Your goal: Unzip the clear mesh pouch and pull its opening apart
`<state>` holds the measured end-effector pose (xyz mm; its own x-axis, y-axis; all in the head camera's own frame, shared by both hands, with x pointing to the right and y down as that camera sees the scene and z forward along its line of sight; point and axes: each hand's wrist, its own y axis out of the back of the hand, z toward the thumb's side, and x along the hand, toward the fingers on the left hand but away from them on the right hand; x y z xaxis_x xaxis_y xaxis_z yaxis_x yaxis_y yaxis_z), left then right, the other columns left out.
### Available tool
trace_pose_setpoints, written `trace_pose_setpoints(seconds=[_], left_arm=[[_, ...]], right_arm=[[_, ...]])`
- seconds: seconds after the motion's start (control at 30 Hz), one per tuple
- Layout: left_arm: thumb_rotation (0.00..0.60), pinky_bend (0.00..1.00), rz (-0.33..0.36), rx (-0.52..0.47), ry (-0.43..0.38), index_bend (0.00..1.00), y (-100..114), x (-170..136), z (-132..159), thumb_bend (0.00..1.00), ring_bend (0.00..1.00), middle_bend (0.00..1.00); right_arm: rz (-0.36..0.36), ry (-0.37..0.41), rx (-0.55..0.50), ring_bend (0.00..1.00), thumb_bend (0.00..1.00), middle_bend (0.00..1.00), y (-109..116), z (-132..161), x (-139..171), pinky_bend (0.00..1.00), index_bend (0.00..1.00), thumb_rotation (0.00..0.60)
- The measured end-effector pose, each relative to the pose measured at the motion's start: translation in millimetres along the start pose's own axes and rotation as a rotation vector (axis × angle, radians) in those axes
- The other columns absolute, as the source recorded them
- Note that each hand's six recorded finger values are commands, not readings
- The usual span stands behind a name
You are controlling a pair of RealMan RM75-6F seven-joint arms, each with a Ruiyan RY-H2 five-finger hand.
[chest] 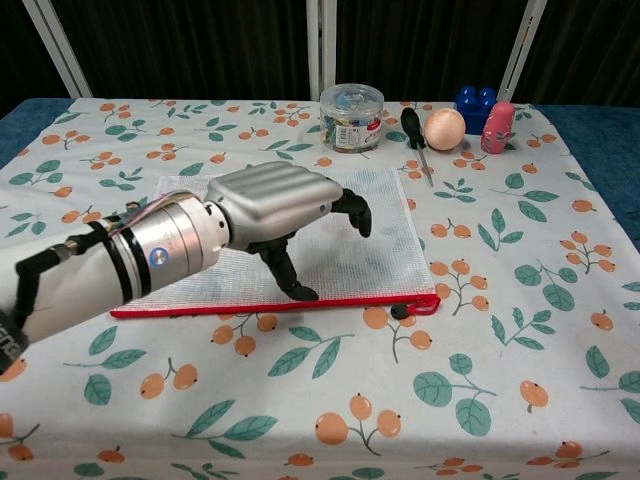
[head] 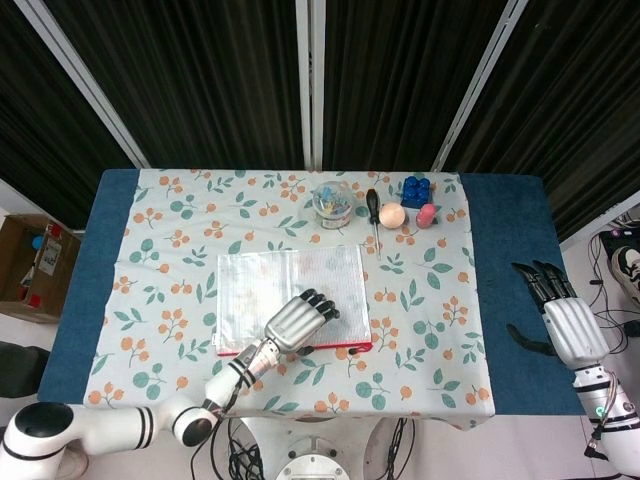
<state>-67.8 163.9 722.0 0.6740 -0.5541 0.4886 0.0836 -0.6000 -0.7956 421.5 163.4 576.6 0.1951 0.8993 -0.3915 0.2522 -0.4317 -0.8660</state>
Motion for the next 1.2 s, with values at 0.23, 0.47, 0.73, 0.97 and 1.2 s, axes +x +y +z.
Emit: trace_pose_setpoints(seconds=[0.23,0.47,0.73,0.97,1.2], left_arm=[[0.600,0.19,-0.013,-0.008,0.002,0.27,-10.2,4.0,6.9,0.13,0.18,0.22],[0.600,0.19,-0.025,-0.015,0.017,0.27,-15.4,11.0,4.1,0.13,0.18,0.22],[0.600,0.19,0.017,-0.036,0.144,0.28,-9.9,15.8,-39.7,0.13,0.18,0.22],[0.600,0.19,0.042,-0.032,0.182,0.33,-1.7,7.6,-61.5,0.13,0.18,0.23],[0.600,0.19,0.048,-0.061,0.050,0.40,-0.9,12.7,-26.0,0.23,0.18,0.23]], right_arm=[[0.002,-0.006,-0.001,0.00,0.19,0.11,-0.3,-1.6,0.2,0.00,0.00,0.600],[0.005,-0.008,-0.003,0.00,0.19,0.11,-1.7,-1.2,-0.7,0.00,0.00,0.600],[0.008,-0.013,-0.007,0.00,0.19,0.11,-1.0,-2.8,-1.4,0.00,0.00,0.600],[0.011,-0.005,-0.007,0.00,0.19,0.11,-2.0,-0.4,-1.8,0.00,0.00,0.600],[0.016,-0.002,-0.004,0.00,0.19,0.11,-3.0,2.0,-2.2,0.00,0.00,0.600]])
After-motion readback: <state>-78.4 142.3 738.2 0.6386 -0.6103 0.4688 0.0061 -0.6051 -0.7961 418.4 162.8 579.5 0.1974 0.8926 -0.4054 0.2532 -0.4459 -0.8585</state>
